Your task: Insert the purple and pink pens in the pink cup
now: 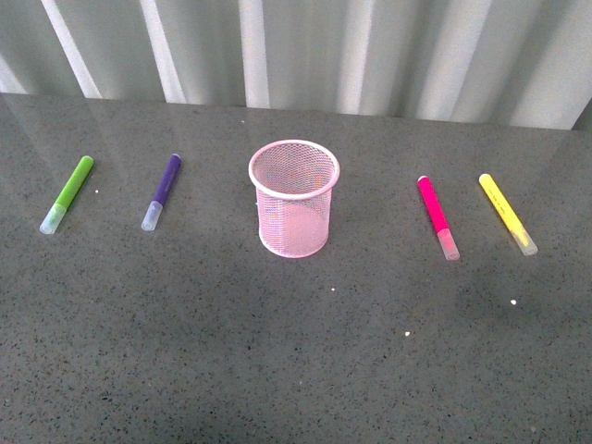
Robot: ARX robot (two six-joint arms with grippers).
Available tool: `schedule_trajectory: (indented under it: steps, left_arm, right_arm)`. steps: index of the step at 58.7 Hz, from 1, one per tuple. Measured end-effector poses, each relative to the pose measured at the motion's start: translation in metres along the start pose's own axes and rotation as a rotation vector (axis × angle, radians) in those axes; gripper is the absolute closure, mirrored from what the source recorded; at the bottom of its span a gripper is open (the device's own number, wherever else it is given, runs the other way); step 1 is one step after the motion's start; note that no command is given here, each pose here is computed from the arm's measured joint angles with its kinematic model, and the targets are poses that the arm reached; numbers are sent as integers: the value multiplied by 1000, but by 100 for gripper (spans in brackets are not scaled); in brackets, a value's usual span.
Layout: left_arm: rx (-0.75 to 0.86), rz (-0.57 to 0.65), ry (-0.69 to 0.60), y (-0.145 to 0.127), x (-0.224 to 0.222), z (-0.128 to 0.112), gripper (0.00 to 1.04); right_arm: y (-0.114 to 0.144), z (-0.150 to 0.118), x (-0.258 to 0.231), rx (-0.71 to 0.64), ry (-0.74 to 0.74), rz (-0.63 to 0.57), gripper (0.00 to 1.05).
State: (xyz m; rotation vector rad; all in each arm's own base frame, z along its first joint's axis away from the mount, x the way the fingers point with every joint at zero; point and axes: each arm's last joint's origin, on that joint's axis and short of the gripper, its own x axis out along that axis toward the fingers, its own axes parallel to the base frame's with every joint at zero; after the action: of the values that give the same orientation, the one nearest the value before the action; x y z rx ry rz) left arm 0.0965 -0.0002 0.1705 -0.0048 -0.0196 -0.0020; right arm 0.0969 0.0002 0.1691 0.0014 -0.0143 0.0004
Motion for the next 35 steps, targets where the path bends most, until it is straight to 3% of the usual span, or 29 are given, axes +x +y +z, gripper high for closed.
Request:
schedule_trajectory:
  steps: [35]
  left_arm:
    - [0, 0, 0, 0, 0, 0, 7]
  right_arm:
    - [0, 0, 0, 0, 0, 0, 7]
